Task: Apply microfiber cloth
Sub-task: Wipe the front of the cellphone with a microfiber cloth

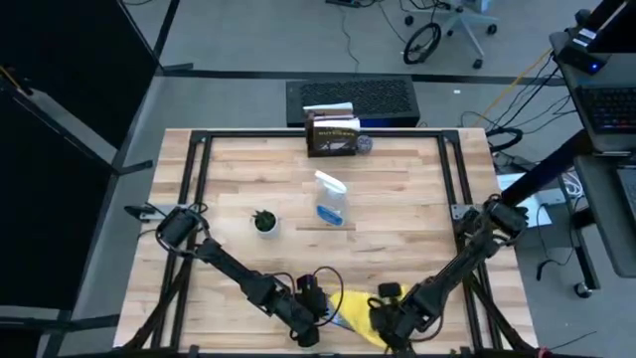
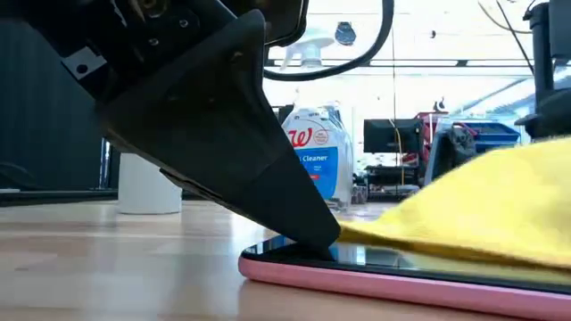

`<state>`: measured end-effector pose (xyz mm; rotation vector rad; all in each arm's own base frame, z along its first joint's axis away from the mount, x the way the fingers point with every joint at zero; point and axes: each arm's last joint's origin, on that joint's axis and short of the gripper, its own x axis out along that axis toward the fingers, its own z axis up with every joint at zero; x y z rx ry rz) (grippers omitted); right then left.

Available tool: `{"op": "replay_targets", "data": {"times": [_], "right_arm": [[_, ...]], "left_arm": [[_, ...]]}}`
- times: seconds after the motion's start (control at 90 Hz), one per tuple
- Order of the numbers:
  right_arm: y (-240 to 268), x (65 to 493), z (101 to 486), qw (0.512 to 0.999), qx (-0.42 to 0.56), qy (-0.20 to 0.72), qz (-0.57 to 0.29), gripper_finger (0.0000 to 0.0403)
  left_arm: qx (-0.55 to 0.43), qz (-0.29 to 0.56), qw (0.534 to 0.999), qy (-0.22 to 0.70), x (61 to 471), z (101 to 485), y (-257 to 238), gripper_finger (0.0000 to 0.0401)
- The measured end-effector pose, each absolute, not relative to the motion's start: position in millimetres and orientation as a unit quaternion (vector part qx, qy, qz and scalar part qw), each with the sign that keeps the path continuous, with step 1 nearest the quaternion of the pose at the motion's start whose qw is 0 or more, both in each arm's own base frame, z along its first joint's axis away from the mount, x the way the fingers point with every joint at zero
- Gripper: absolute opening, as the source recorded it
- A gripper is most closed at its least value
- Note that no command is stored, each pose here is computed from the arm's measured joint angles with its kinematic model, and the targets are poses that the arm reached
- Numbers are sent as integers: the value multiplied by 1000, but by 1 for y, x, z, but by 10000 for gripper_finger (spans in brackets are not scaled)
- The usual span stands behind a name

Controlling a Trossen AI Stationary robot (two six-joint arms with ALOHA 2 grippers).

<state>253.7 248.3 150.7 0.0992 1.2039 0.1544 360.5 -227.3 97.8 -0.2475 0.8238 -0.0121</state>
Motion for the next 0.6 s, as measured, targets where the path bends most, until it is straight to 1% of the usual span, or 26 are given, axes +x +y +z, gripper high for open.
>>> {"op": "replay_targets", "data": {"times": [0.078, 0.156, 0.211, 0.278, 0.333, 0.422, 0.478, 0.544, 0.6], "right_arm": [[245, 262, 167, 862, 50, 502, 47, 11], [241, 270, 173, 891, 40, 452, 15, 11], [237, 277, 167, 899, 34, 436, -10, 11], [236, 284, 160, 902, 34, 431, -16, 11], [235, 288, 153, 895, 39, 445, -6, 11], [237, 285, 135, 869, 33, 494, 9, 11], [240, 281, 134, 852, 45, 521, 25, 11], [244, 271, 132, 836, 42, 547, 20, 11], [246, 257, 132, 814, 32, 580, 17, 11]], "left_arm": [[-120, -5, 909, 398, 361, 98, -227, 38], [-119, -6, 910, 397, 361, 98, -227, 38], [-120, -4, 910, 396, 362, 98, -226, 38], [-119, -5, 910, 396, 362, 98, -226, 38], [-119, -5, 910, 396, 362, 98, -226, 38], [-119, -5, 910, 396, 362, 98, -226, 38], [-119, -5, 910, 397, 362, 98, -226, 38], [-119, -5, 910, 397, 362, 98, -226, 38], [-119, -5, 910, 397, 362, 98, -226, 38]]}}
